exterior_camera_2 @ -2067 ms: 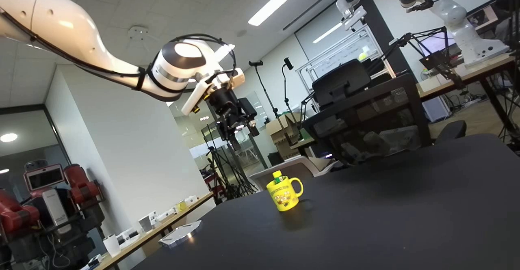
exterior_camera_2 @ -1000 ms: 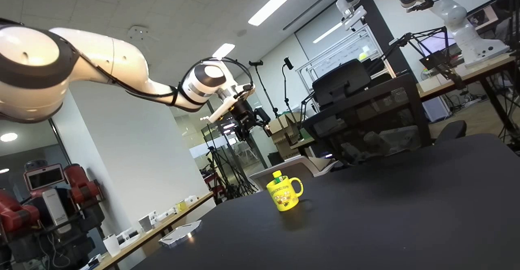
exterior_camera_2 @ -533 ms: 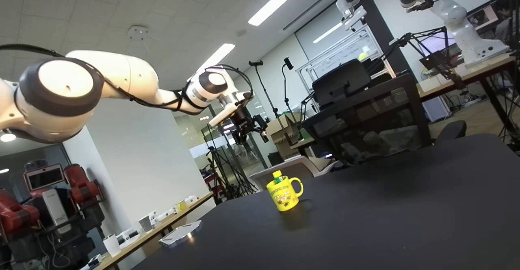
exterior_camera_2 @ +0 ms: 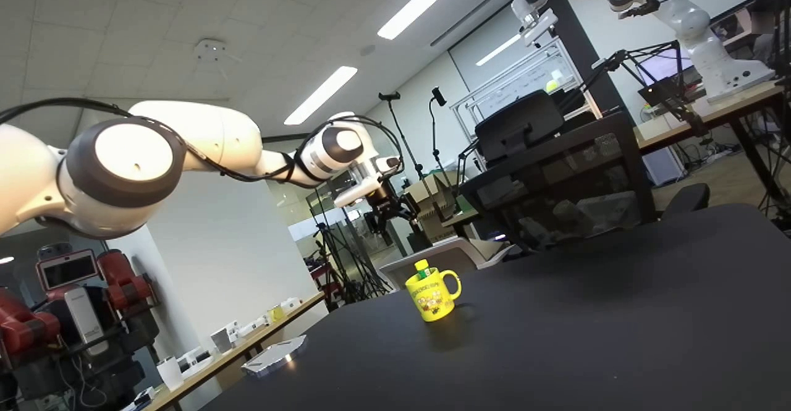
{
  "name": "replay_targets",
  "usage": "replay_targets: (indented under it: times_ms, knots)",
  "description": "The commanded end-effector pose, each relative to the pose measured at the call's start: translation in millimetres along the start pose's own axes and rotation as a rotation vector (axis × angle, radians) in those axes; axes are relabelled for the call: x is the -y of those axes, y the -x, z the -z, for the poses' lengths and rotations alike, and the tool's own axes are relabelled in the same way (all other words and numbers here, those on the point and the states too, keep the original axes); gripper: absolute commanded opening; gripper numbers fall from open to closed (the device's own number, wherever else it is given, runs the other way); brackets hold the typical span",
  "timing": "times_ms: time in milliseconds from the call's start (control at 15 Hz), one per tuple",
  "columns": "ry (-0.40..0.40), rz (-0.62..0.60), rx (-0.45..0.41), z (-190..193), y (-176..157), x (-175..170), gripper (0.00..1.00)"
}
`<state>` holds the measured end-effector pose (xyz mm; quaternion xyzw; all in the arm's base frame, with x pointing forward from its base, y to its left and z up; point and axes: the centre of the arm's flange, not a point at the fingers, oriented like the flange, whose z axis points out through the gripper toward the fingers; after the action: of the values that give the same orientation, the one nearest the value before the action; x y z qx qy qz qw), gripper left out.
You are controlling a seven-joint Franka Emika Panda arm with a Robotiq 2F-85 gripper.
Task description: Remove the glue stick from the yellow cup
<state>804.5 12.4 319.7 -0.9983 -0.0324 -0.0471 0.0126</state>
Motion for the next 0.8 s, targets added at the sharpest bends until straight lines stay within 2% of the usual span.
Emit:
replay_targets:
  times_ms: [0, 667, 733]
  knots:
    - [-0.021, 0.007, -0.023, -16, -30, -8, 1.00]
    - [-0.015, -0.006, 0.030, -57, -26, -17, 1.00]
    - [-0.012, -0.008, 0.030, -60, -25, -18, 0.82]
